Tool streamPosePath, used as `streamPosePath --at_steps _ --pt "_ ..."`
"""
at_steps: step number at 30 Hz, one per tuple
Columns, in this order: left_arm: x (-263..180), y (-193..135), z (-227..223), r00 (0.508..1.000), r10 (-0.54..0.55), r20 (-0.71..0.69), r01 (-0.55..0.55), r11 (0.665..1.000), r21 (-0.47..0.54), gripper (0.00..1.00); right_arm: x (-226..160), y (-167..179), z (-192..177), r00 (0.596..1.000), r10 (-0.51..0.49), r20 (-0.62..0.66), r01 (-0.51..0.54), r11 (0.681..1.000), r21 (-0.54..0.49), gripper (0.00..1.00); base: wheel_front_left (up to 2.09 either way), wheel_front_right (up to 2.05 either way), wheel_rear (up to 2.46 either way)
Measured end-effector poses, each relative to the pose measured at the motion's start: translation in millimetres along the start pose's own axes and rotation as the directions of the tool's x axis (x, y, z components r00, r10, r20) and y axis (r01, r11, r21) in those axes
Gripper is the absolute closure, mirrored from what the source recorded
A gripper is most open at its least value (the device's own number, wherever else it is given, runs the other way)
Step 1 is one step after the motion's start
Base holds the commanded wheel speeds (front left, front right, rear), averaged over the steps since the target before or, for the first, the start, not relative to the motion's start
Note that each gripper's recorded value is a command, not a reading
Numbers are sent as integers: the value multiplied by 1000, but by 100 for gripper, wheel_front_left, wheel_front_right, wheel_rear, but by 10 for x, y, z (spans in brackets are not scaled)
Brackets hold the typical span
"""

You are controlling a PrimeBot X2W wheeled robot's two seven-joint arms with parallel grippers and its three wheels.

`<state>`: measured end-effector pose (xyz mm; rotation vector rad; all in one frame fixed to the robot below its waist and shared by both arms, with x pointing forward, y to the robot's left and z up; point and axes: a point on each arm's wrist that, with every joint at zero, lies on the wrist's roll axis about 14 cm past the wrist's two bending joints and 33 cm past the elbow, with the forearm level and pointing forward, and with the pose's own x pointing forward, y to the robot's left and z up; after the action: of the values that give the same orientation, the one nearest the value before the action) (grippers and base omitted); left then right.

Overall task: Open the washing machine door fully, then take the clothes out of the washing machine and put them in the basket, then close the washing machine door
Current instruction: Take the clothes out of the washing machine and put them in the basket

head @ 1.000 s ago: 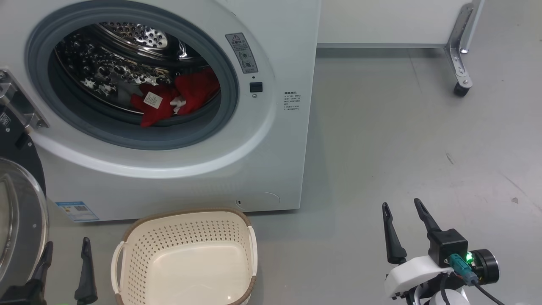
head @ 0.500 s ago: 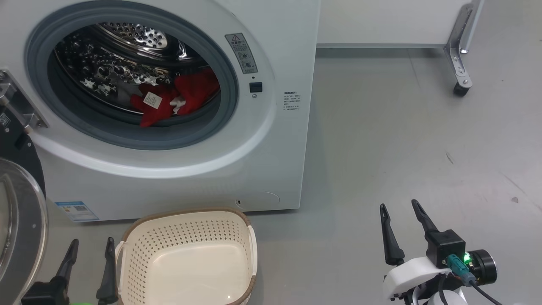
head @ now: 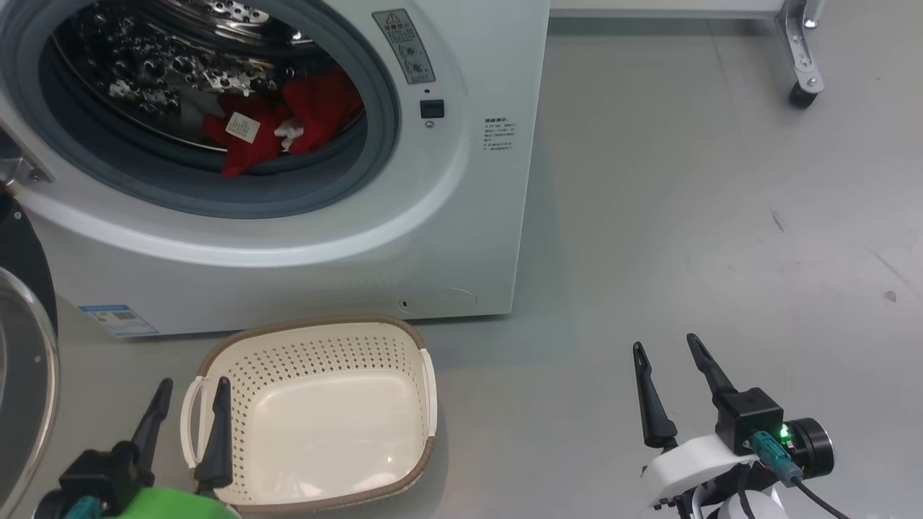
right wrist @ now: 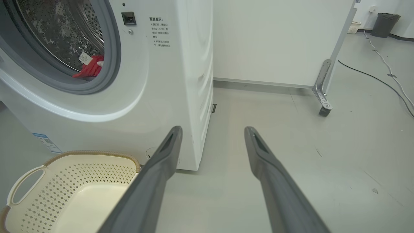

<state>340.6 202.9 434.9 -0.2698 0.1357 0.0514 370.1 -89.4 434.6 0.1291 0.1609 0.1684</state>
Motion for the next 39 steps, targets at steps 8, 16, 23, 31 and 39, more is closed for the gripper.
streamPosePath --at_steps 8,16,23,31,39 --pt "337 -39 97 999 -40 17 40 999 -2 0 140 99 -103 999 34 -29 -34 999 19 0 0 0 0" --pt "857 -181 221 990 -132 41 131 991 10 0 341 152 -243 996 56 -63 -54 998 38 0 0 0 0" --pt "1277 -291 313 978 -200 58 198 979 44 0 434 82 -379 994 41 -96 -36 998 52 0 0 0 0" --pt "1716 -328 292 976 -213 36 213 977 15 0 495 -52 -525 991 7 -132 0 998 55 0 0 0 0" --pt "2124 -367 263 977 -213 4 213 977 -24 0 558 -112 -635 988 -4 -155 13 998 57 0 0 0 0"
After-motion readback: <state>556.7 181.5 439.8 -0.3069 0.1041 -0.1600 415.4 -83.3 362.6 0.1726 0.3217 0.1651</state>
